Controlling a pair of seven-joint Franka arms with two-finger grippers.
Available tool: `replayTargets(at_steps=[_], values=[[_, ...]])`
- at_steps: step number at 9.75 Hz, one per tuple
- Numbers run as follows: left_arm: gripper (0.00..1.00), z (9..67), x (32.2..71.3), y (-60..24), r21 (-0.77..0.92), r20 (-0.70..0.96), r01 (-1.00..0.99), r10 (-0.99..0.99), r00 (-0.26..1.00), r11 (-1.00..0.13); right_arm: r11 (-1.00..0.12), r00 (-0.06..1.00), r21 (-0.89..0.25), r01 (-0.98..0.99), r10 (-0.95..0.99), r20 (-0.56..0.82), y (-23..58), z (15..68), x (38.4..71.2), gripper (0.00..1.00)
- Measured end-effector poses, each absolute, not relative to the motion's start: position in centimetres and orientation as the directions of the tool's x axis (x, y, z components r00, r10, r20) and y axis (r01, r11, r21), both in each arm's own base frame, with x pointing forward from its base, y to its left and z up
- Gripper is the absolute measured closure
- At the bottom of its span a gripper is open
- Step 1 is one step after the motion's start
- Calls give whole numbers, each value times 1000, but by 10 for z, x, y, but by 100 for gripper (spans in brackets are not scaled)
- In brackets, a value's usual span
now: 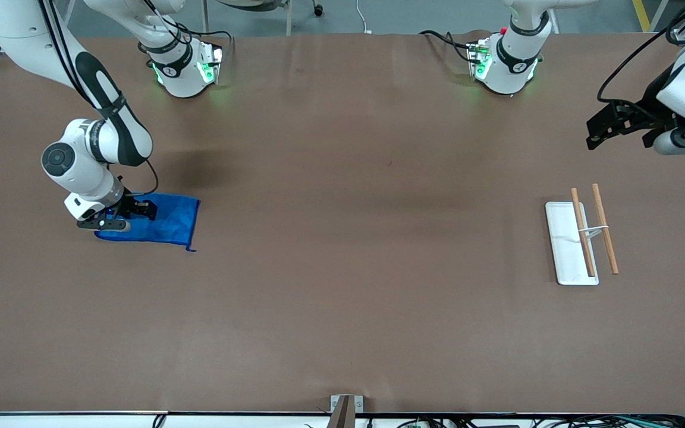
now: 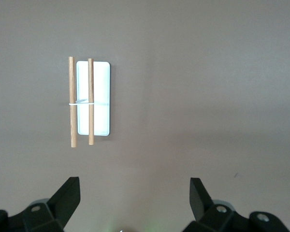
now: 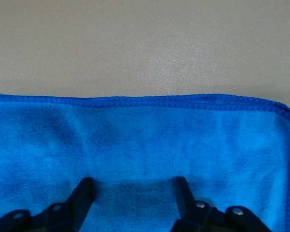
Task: Right arm passes towel to left arm to hang
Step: 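Reach the right gripper down to the blue towel's edge, then grasp the towel edge and lift it while the left gripper approaches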
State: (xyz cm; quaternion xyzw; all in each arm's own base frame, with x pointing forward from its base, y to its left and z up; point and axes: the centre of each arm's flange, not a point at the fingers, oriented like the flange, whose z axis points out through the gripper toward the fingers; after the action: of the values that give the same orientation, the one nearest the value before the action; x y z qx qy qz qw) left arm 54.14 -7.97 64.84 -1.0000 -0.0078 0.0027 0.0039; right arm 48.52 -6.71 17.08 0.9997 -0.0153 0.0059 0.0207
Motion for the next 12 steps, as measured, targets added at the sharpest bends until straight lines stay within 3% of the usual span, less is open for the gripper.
replayTargets(at_steps=[4, 5, 7, 12], values=[[0, 652, 544, -80, -5, 3, 14, 14, 1000, -1000, -998, 999, 42, -39, -38, 35, -69, 175, 488, 89], [0, 652, 544, -81, -5, 3, 14, 14, 1000, -1000, -998, 999, 39, -45, -44, 18, -66, 176, 488, 94], [0, 652, 544, -81, -5, 3, 12, 12, 1000, -1000, -998, 995, 23, -62, -64, -79, -42, 198, 500, 94], [0, 652, 544, -82, -5, 3, 11, 11, 1000, -1000, -1000, 991, 15, -8, -10, -136, 27, 335, 550, 94]])
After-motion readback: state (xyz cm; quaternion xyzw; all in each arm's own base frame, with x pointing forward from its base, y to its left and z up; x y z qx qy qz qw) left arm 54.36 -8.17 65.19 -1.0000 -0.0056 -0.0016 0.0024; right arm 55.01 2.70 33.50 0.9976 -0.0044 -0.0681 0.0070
